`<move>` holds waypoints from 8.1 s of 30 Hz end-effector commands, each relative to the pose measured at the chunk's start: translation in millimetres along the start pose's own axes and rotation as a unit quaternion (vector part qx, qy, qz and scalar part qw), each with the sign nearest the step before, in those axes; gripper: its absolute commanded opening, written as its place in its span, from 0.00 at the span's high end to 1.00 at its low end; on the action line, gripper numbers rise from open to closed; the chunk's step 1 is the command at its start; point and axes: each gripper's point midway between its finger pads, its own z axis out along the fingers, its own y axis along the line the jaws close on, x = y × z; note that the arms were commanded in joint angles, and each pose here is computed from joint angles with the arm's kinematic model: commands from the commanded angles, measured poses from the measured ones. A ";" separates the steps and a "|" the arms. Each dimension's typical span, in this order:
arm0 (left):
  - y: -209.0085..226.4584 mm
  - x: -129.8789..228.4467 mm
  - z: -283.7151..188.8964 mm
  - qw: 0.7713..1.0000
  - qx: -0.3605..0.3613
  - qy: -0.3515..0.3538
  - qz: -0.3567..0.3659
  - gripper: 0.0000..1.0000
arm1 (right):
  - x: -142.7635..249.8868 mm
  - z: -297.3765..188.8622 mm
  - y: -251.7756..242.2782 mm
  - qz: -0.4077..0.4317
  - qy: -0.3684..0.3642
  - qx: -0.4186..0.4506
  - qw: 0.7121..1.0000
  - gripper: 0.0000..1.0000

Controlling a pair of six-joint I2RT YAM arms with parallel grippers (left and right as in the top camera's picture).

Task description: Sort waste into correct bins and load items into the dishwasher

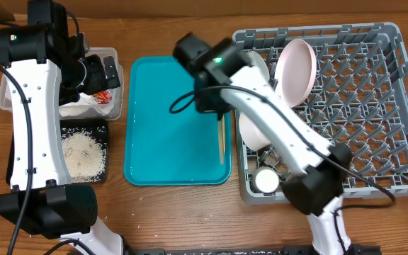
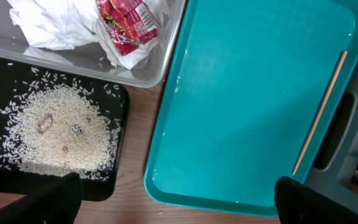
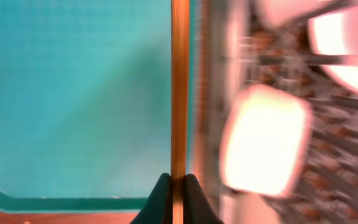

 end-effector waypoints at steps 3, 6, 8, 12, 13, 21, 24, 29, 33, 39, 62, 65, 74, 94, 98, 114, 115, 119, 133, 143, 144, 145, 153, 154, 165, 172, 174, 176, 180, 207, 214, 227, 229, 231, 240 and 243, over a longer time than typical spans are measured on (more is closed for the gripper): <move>-1.8 -1.6 -9.4 1.000 0.003 -0.015 0.004 0.00 | -13.2 -32.7 -31.3 -0.016 -0.039 -0.006 0.999 0.96; -1.8 -1.6 -9.4 1.000 0.003 -0.015 0.004 0.00 | -12.4 -43.4 -39.5 -0.033 -0.043 -0.020 0.998 0.96; -1.8 -1.6 -9.4 1.000 0.003 -0.015 0.004 0.00 | -10.1 -54.8 -54.5 -0.035 -0.052 -0.021 0.998 0.96; -1.8 -1.6 -9.4 1.000 0.003 -0.015 0.004 0.00 | 0.5 -60.5 -96.6 -0.031 -0.047 -0.003 0.998 0.96; -1.8 -1.6 -9.4 1.000 0.003 -0.015 0.004 0.00 | 3.5 -58.0 -109.3 -0.023 -0.042 0.010 0.999 0.96; -1.8 -1.6 -9.4 1.000 0.003 -0.015 0.004 0.00 | 21.4 12.7 -156.5 -0.014 0.024 0.062 0.998 0.96; -1.8 -1.6 -9.4 1.000 0.003 -0.015 0.004 0.00 | 28.6 46.5 -163.5 -0.022 0.039 0.077 0.996 0.96; -1.7 -1.6 -9.4 1.000 0.003 -0.015 0.004 0.00 | 38.3 83.4 -179.4 -0.016 0.052 0.095 0.994 0.96; -1.8 -1.6 -9.4 1.000 0.003 -0.015 0.004 0.00 | 37.6 89.1 -185.6 -0.017 0.053 0.096 0.994 0.94; -1.7 -1.6 -9.4 1.000 0.003 -0.015 0.004 0.00 | 39.4 90.2 -177.2 -0.017 0.058 0.072 0.996 0.68; -1.8 -1.6 -9.4 1.000 0.003 -0.015 0.004 0.00 | -26.1 34.6 23.3 -0.060 -0.118 -0.108 0.985 0.33; -1.7 -1.6 -9.4 1.000 0.003 -0.015 0.004 0.00 | -30.7 65.6 29.6 -0.054 -0.107 -0.087 0.989 0.33; -1.8 -1.6 -9.4 1.000 0.003 -0.015 0.004 0.00 | -24.7 152.5 35.5 -0.094 -0.060 -0.030 0.993 0.35; -1.7 -1.6 -9.4 1.000 0.003 -0.015 0.004 0.00 | 2.8 207.9 37.4 -0.120 0.008 -0.015 0.993 0.36; -1.8 -1.6 -9.4 1.000 0.003 -0.015 0.004 0.00 | 20.0 207.5 37.2 -0.125 0.047 -0.027 0.991 0.37; -1.8 -1.6 -9.4 1.000 0.003 -0.015 0.004 0.00 | 41.7 204.0 39.6 -0.139 0.096 -0.050 0.984 0.77; -1.8 -1.6 -9.4 1.000 0.003 -0.015 0.004 0.00 | 40.6 204.3 39.3 -0.139 0.093 -0.049 0.985 0.81; -1.8 -1.6 -9.4 1.000 0.003 -0.015 0.004 0.00 | 38.5 204.6 37.5 -0.139 0.088 -0.043 0.985 0.94; -1.8 -1.6 -9.4 1.000 0.003 -0.015 0.004 0.00 | -12.3 47.1 36.7 -0.152 0.003 -0.084 0.985 0.96; -1.8 -1.6 -9.4 1.000 0.003 -0.015 0.004 0.00 | -17.7 -40.4 -58.3 -0.054 -0.031 -0.030 0.998 0.96; -1.8 -1.6 -9.4 1.000 0.003 -0.015 0.004 0.00 | -20.2 -39.8 -68.3 -0.043 -0.030 -0.025 0.998 0.96; -1.8 -1.6 -9.4 1.000 0.003 -0.015 0.004 0.00 | -23.0 -37.9 -76.7 -0.030 -0.028 -0.022 0.999 0.96; -1.8 -1.6 -9.4 1.000 0.003 -0.015 0.004 0.00 | -14.2 13.7 -153.9 0.055 0.061 0.028 0.996 0.96; -1.8 -1.6 -9.4 1.000 0.003 -0.015 0.004 0.00 | -9.5 20.8 -160.4 0.061 0.076 0.033 0.995 0.96; -1.7 -1.6 -9.4 1.000 0.003 -0.015 0.004 0.00 | 16.3 50.3 -169.6 0.056 0.136 0.049 0.988 0.76; -1.7 -1.6 -9.4 1.000 0.003 -0.015 0.004 0.00 | 20.6 48.0 -170.9 0.055 0.144 0.052 0.987 0.59; -1.8 -1.6 -9.4 1.000 0.003 -0.015 0.004 0.00 | 20.1 42.8 -170.6 0.055 0.136 0.049 0.988 0.59; -1.8 -1.6 -9.4 1.000 0.003 -0.015 0.004 0.00 | 20.0 34.2 -169.8 0.055 0.124 0.045 0.990 0.59; -1.8 -1.6 -9.4 1.000 0.003 -0.015 0.004 0.00 | 20.7 2.5 -167.5 0.059 0.077 0.030 0.995 0.57; -1.8 -1.6 -9.4 1.000 0.003 -0.015 0.004 0.00 | 63.1 -211.1 -204.7 0.037 -0.320 -0.103 0.941 0.00; -1.8 -1.6 -9.4 1.000 0.003 -0.015 0.004 0.00 | 57.8 -194.5 -231.1 0.093 -0.436 -0.112 0.888 0.00; -1.8 -1.6 -9.4 1.000 0.003 -0.015 0.004 0.00 | 90.0 -66.1 -217.6 0.079 -0.550 -0.141 0.819 0.00; -1.8 -1.6 -9.4 1.000 0.003 -0.015 0.004 0.00 | 95.0 -49.8 -214.4 0.073 -0.570 -0.146 0.805 0.00; -1.8 -1.6 -9.4 1.000 0.003 -0.015 0.004 0.00 | 100.1 -35.9 -212.7 0.073 -0.581 -0.150 0.797 0.00; -1.7 -1.6 -9.4 1.000 0.003 -0.015 0.004 0.00 | 116.3 15.3 -209.0 0.072 -0.587 -0.149 0.792 0.00; -1.8 -1.6 -9.4 1.000 0.003 -0.015 0.004 0.00 | 114.7 18.2 -209.0 0.072 -0.596 -0.149 0.786 0.00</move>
